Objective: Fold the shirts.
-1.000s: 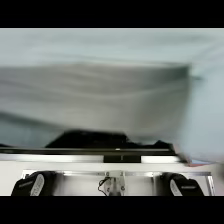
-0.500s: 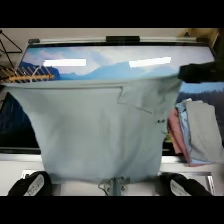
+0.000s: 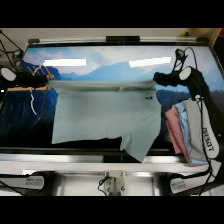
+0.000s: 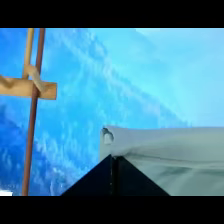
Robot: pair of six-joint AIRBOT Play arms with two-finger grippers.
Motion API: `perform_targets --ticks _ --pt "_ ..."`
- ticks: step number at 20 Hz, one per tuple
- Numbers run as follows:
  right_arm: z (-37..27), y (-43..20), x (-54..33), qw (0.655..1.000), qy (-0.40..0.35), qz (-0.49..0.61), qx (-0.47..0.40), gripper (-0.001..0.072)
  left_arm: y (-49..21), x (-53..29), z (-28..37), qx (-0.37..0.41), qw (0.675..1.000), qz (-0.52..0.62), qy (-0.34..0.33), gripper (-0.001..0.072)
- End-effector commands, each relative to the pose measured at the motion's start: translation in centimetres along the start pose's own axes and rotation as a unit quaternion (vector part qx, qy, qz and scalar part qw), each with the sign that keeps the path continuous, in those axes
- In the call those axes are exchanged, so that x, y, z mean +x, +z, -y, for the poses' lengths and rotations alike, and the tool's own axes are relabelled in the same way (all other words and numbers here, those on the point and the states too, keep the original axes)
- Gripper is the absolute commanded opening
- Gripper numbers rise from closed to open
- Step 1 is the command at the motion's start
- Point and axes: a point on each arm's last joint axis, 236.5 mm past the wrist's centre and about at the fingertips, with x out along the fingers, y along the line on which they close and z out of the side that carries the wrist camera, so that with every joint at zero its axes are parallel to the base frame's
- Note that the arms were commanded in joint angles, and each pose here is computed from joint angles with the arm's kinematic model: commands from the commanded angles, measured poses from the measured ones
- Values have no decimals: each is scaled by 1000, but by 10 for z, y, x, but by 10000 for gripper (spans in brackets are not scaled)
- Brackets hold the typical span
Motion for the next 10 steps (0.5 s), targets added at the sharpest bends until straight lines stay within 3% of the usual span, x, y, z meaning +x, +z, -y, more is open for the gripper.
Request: perform_targets --ticks 1,6,10 --pt "5 -36 7 997 3 -75 -13 71 -20 25 8 16 998 -65 -15 37" --pt "21 -122 -25 966 -25 -256 -37 70 -116 3 -2 9 968 -249 -27 36" --pt "30 -141 -15 961 -38 -273 -16 71 -145 10 0 -10 960 -280 -33 37"
